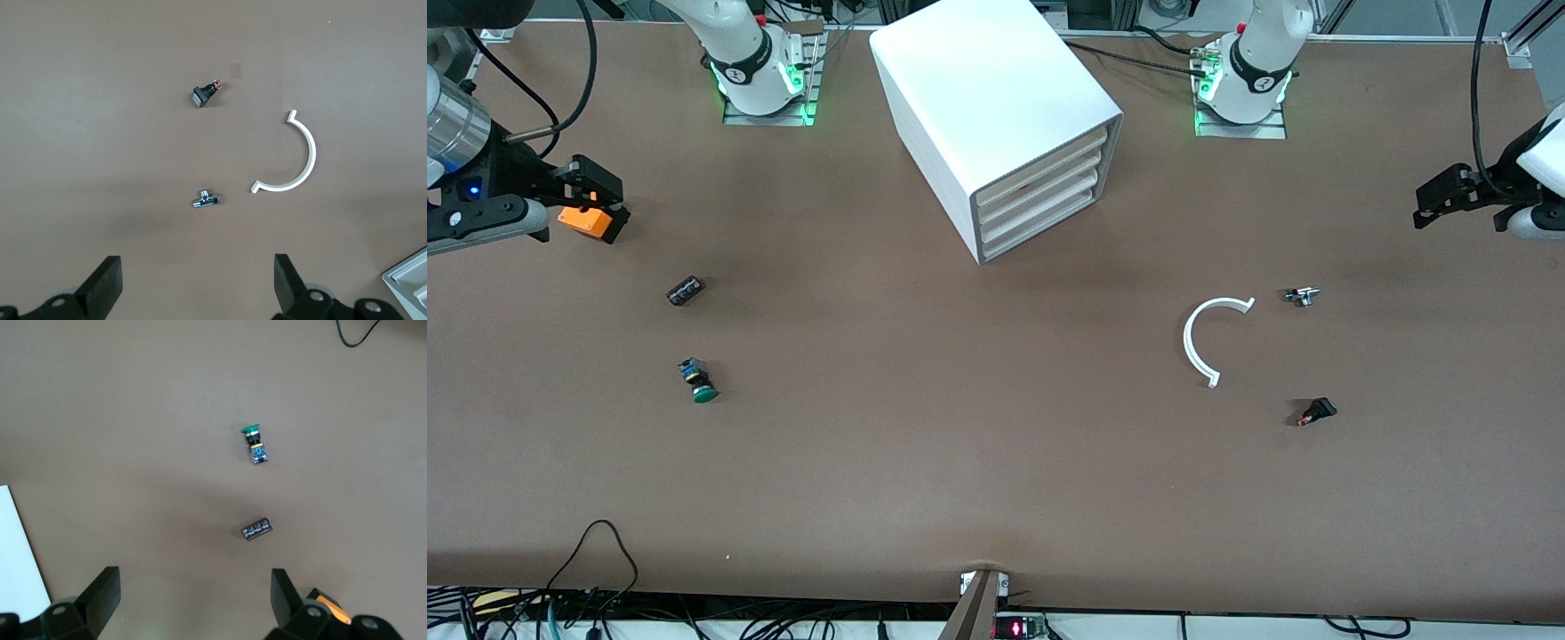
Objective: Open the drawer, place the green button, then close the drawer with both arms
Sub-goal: 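Move the left gripper toward the front of the white drawer cabinet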
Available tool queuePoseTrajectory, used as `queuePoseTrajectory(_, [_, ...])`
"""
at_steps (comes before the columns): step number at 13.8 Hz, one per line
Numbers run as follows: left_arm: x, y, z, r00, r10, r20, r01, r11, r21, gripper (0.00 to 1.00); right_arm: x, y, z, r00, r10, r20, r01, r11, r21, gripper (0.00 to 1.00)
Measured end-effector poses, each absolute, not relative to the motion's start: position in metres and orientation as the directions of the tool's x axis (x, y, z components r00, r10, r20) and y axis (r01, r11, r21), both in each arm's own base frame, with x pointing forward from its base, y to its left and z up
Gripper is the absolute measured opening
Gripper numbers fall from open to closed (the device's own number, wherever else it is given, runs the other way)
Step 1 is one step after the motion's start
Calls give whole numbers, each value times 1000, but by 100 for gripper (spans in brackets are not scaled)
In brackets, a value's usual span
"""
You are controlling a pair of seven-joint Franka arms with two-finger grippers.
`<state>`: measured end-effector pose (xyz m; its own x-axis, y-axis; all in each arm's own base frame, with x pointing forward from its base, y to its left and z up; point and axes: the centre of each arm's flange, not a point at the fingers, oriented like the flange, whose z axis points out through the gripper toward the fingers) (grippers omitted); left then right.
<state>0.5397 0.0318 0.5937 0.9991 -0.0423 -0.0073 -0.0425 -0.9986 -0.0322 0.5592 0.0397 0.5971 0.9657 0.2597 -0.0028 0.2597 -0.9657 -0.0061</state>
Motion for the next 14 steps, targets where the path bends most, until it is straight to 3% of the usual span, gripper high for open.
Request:
queuePoseTrajectory(7, [539,25,575,995,-81,-53,-81,-997,-15,100,563,32,592,969,246,-8,246,-969,-6,100])
queuePoseTrajectory(14, [541,-36,451,953,-169,-253,-84,-945,317,100,565,32,591,969,246,-1,246,-969,-4,100])
